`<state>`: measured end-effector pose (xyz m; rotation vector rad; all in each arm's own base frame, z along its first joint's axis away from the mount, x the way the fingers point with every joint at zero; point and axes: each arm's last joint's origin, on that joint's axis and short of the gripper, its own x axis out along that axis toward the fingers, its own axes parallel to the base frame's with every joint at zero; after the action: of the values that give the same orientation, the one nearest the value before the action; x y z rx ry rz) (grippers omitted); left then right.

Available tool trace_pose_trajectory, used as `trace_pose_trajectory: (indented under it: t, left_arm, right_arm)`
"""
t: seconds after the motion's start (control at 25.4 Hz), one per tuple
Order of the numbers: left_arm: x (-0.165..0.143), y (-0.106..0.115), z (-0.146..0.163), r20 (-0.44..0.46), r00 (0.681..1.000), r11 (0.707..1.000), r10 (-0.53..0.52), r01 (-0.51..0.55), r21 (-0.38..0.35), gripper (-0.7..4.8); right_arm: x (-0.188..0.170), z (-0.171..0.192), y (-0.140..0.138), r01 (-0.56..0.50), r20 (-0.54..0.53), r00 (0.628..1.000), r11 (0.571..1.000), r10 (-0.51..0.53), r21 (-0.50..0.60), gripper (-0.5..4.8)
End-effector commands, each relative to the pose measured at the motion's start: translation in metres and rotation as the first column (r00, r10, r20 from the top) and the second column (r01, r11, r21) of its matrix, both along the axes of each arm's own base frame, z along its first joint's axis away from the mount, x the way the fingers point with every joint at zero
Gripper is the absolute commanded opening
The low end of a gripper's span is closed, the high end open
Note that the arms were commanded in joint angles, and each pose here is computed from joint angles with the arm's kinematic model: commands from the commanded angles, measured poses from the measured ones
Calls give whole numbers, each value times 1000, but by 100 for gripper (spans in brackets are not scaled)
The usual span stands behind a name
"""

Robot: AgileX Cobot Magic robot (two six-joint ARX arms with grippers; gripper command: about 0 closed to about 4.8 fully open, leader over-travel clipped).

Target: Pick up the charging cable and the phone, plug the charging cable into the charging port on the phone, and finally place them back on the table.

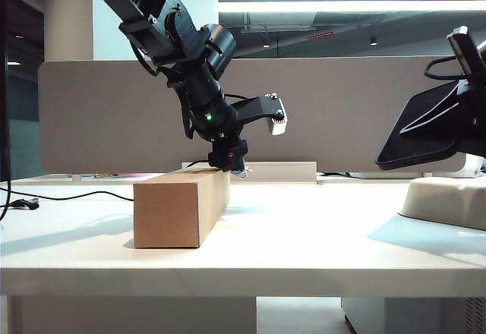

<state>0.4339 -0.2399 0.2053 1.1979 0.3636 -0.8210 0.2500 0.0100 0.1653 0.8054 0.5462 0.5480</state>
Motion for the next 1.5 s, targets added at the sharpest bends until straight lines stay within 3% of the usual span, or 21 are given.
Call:
trace_pose_trajectory:
  t: [0.04,0.71,1.06,1.22,1.42,1.5]
  left_arm:
    - [4,-1,5,62,998,1000,18,-17,-21,149]
    - [8,-4,-6,58,998,1000,19,-18,-14,148]
    - [9,0,-10,86,989,990,118,-124,69,115]
    - [9,0,-10,85,989,989,120,-126,72,114]
    - [8,-1,-9,89,989,990,117,-123,69,-6]
    - [7,-1,-2,98,988,990,118,-124,61,-6]
  right_arm:
    - [1,6,0,-10,41,999,1000,10,1,-6]
    - [1,6,0,-7,42,999,1000,7,-2,-6]
    - [1,6,0,-7,42,999,1000,7,-1,-6]
    - [1,6,0,-7,42,999,1000,7,-1,-6]
    - [1,6,0,-7,42,999,1000,7,-1,-6]
    - [1,6,0,-6,42,999,1000,6,-2,-6]
